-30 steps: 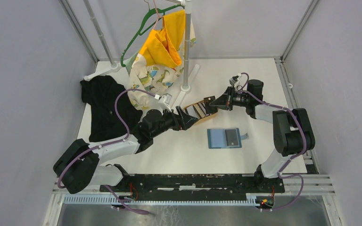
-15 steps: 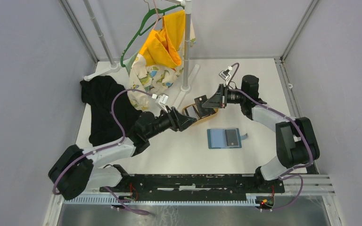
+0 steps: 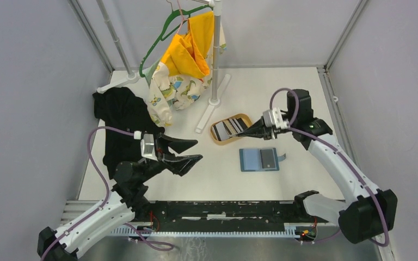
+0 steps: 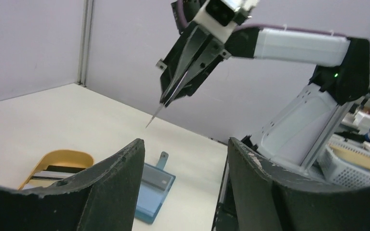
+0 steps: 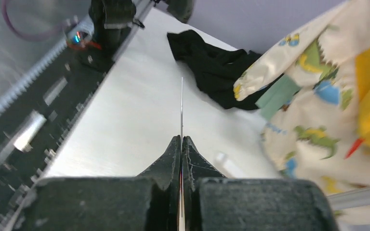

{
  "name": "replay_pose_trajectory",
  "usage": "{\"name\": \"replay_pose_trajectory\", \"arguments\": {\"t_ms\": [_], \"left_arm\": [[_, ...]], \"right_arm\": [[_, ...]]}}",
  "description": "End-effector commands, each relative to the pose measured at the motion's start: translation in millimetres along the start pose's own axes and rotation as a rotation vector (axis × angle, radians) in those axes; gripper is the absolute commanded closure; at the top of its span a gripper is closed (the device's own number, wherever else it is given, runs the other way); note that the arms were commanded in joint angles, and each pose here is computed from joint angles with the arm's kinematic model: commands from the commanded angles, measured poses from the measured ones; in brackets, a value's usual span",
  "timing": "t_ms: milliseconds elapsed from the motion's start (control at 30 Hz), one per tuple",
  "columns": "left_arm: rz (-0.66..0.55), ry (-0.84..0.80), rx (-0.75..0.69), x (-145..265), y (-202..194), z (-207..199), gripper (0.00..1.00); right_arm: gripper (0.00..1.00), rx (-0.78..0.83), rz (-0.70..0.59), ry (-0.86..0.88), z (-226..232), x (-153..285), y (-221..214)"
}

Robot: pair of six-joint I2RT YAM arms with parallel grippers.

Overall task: Put the credit cards into the card holder
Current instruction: Pick up the credit card from the storage box.

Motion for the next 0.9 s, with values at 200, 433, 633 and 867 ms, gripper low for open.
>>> {"name": "replay_pose_trajectory", "arguments": {"t_ms": [200, 433, 633, 867], "left_arm": [[0.043, -0.213, -0.291, 17.2, -23.5, -14.3, 0.31], [0.066, -0.279, -0.400, 18.9, -34.9, -17.6, 0.31], [0.127, -0.284, -0.442, 12.2, -49.9, -15.5, 0.31], [0.172, -0.155, -0.386, -7.9, -54.6, -0.7, 0.30]], "right_arm": [[1.00, 0.958, 0.060, 0.184, 65.0, 8.6, 6.8], [1.00, 1.017, 0.047, 0.195, 71.6, 6.8, 13.6], [1.00, 1.019, 0.039, 0.208, 74.4, 4.3, 14.7], [1.00, 0.643, -0.032, 0.158, 72.2, 0.5, 21.8]]}}
Point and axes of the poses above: each gripper's point midway between its finger pads, its own x axis back along the fingers, its own z axis along the line the jaws close on, y = z × x, the point moved 4 cm from there along x, back along the fingers, and after that the axes turned 1 degree about -x, right-handed, at the moved point
